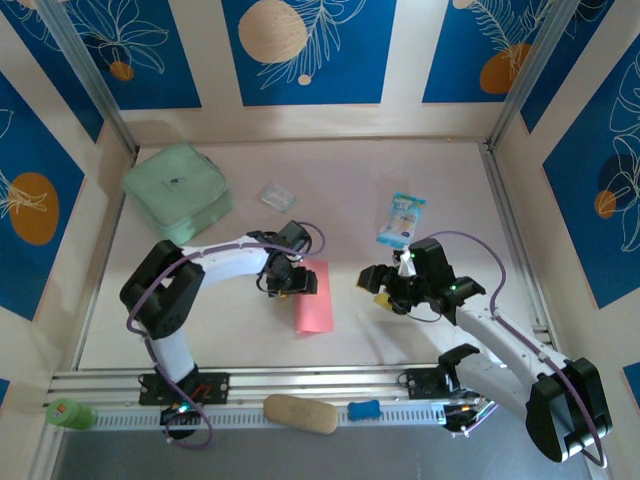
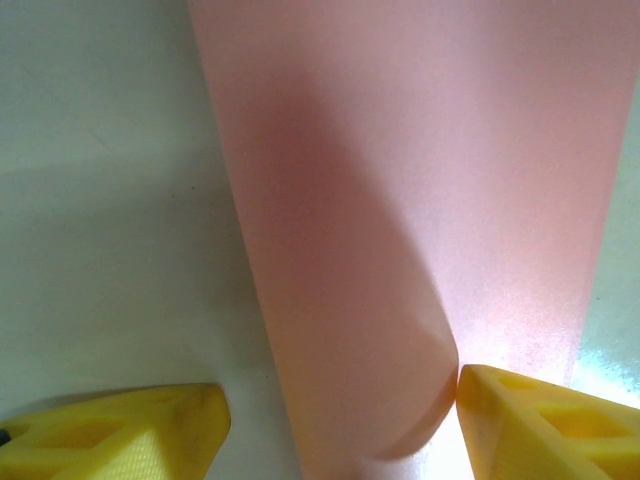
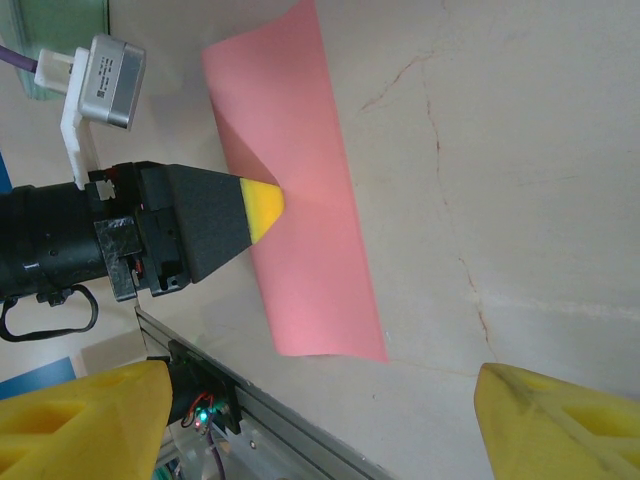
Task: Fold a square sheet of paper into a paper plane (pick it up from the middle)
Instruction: First fold a square sheet of paper at the bottom-center of the table, then hold the square sheet of paper at the bottom-center of the table.
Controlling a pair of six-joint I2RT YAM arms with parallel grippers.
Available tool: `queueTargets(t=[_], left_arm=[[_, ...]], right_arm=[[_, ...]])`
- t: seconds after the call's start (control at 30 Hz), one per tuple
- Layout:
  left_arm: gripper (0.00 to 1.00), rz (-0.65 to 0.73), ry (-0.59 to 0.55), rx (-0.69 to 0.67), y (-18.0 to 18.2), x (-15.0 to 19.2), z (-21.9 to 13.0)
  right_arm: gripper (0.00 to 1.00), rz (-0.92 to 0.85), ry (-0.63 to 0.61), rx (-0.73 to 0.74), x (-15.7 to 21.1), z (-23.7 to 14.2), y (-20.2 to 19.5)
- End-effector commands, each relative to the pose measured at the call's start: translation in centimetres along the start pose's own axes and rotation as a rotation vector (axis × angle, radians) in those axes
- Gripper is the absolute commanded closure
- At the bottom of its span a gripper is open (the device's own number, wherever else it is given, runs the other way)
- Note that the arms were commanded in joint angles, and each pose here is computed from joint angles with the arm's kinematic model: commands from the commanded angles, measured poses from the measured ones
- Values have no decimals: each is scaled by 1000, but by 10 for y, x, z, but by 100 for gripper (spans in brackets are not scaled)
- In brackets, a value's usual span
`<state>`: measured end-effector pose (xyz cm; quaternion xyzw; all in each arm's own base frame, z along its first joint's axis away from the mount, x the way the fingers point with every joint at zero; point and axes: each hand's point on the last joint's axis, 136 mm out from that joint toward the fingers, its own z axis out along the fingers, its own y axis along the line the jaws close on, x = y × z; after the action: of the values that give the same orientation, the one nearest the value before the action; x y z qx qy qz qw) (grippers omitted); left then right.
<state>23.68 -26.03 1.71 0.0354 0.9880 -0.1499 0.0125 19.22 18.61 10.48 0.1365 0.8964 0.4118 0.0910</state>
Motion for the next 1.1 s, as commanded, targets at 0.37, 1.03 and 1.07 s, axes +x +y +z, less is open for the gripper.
queueTargets(t=[0.37,1.03,1.07], left_arm=[[29,5,34,-140,33,6,33],[28,-1,37,-147,34,8,36],[28,0,37,-145,33,8,36]], right_arm=[[20,10,12,5,3,-1,3],[30,13,14,-8,2,4,5],[32,13,19,-6,3,6,5]])
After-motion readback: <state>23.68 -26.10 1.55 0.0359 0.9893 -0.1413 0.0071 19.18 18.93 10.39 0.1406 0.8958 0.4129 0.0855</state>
